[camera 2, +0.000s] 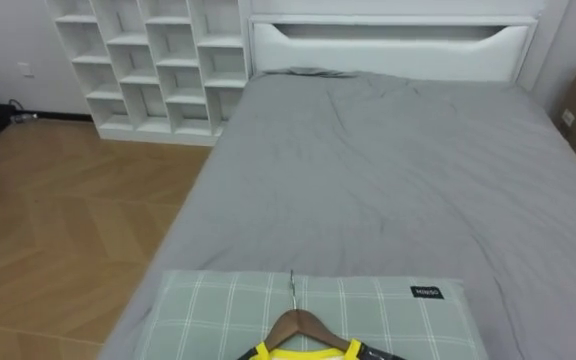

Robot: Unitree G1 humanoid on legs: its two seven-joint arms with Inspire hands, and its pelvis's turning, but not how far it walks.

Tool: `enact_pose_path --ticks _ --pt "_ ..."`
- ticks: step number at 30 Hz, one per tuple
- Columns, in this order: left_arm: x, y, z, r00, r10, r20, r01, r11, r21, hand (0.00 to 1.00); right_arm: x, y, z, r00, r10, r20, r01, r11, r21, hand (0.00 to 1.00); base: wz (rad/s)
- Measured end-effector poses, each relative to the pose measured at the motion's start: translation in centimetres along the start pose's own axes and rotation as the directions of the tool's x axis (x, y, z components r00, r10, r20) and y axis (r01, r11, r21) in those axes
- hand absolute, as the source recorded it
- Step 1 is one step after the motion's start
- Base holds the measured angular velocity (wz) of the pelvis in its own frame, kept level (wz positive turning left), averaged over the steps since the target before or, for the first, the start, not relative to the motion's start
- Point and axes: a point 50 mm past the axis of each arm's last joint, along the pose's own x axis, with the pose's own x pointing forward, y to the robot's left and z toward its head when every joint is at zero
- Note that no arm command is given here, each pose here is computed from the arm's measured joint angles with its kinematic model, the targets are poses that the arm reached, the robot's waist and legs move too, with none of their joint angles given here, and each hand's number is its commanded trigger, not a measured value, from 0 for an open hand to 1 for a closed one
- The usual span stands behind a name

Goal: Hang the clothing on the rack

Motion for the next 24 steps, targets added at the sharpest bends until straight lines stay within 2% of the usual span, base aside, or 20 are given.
enact_pose_path --ticks 4,6,24 --pt "0.3 0.2 2.5 0.985 0.031 0.17 -0.051 0.992 0.116 0.0 0.0 -0.1 -0.1 1.0 0.002 -0.003 -0.002 1.0 -0.02 0.0 0.0" --pt "0.2 0.0 3.0 0.979 0.019 0.205 -0.047 0.99 0.136 0.0 -0.1 -0.2 -0.1 1.0 0.0 -0.004 0.0 1.0 -0.025 0.0 0.0" --pt "-1.1 -2.0 5.0 0.946 -0.05 0.32 -0.002 0.987 0.161 0.0 -0.2 -0.4 0.3 0.999 0.033 0.004 -0.033 0.999 -0.041 0.0 -0.03"
